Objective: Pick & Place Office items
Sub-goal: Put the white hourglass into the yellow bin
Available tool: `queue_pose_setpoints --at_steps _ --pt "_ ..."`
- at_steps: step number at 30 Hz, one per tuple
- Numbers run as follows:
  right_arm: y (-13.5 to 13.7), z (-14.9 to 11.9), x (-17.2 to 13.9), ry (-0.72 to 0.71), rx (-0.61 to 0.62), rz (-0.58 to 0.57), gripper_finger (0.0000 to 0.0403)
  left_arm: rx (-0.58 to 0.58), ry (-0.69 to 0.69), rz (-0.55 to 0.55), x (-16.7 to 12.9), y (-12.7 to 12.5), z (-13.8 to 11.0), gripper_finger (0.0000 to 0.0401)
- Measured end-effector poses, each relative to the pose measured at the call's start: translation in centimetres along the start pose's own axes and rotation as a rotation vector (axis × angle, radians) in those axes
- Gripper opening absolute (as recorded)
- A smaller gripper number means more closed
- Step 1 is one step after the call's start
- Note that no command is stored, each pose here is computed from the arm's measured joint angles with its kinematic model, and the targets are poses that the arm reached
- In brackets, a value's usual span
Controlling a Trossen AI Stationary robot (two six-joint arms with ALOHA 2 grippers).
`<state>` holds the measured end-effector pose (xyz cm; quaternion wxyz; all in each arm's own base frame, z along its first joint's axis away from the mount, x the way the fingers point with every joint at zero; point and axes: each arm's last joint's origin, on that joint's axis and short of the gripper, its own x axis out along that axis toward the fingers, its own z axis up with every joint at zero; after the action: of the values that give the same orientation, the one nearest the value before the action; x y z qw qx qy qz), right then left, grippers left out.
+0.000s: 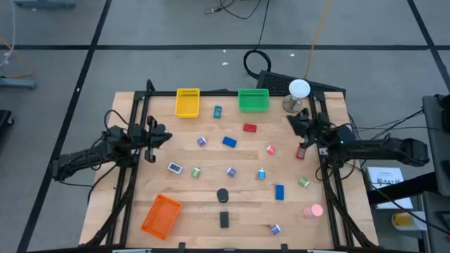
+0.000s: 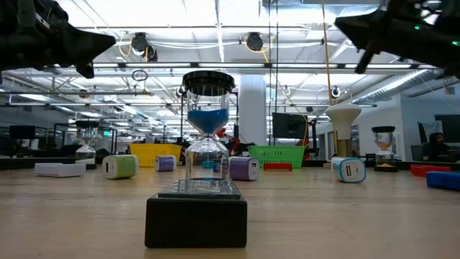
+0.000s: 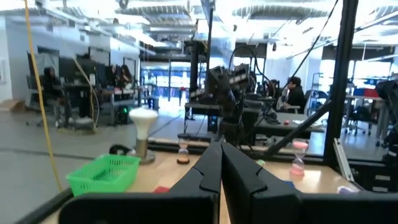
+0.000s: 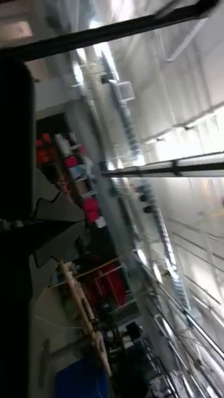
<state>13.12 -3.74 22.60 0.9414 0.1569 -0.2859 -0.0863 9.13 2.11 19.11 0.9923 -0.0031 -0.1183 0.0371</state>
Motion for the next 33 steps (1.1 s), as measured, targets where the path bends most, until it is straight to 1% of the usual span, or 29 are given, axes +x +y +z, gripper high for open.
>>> queue_pose_setpoints --at_steps 3,8,10,13,16,20,26,29,33 --pt "0.0 -0.2 1.7 0.037 -0.046 -0.008 0.0 -0.017 -0.026 0.0 0.0 0.0 0.2 0.0005" --pt "-0.1 -1.0 4.3 0.137 -0.124 0.037 0.0 -0.035 -0.03 0.007 0.0 0.0 0.3 0.0005" --pt "-0.2 -1.2 5.1 0.168 -0.141 0.025 0.0 -0.035 -0.033 0.007 0.0 0.0 0.3 0.0005" --pt "-0.4 -1.8 6.3 0.252 -0.164 -0.002 0.0 -0.041 -0.033 0.005 0.0 0.0 0.3 0.0005" --pt "-0.4 -1.8 7.4 0.301 -0.199 -0.013 0.0 -0.059 -0.035 -0.003 0.0 0.0 0.3 0.0005" --pt "-0.5 -2.2 8.4 0.395 -0.246 -0.032 0.0 -0.061 -0.07 -0.008 0.0 -0.1 0.7 0.0005" --pt "-1.1 -3.7 8.5 0.498 -0.25 -0.059 0.0 -0.104 -0.081 0.003 0.0 0.0 0.8 0.0005" --pt "-1.7 -4.9 8.6 0.544 -0.272 -0.067 0.0 -0.146 -0.06 0.069 0.2 0.2 0.5 0.0005" --pt "-2.6 -5.8 8.8 0.583 -0.288 -0.095 0.0 -0.154 0.001 0.215 0.7 0.8 -0.3 0.0005"
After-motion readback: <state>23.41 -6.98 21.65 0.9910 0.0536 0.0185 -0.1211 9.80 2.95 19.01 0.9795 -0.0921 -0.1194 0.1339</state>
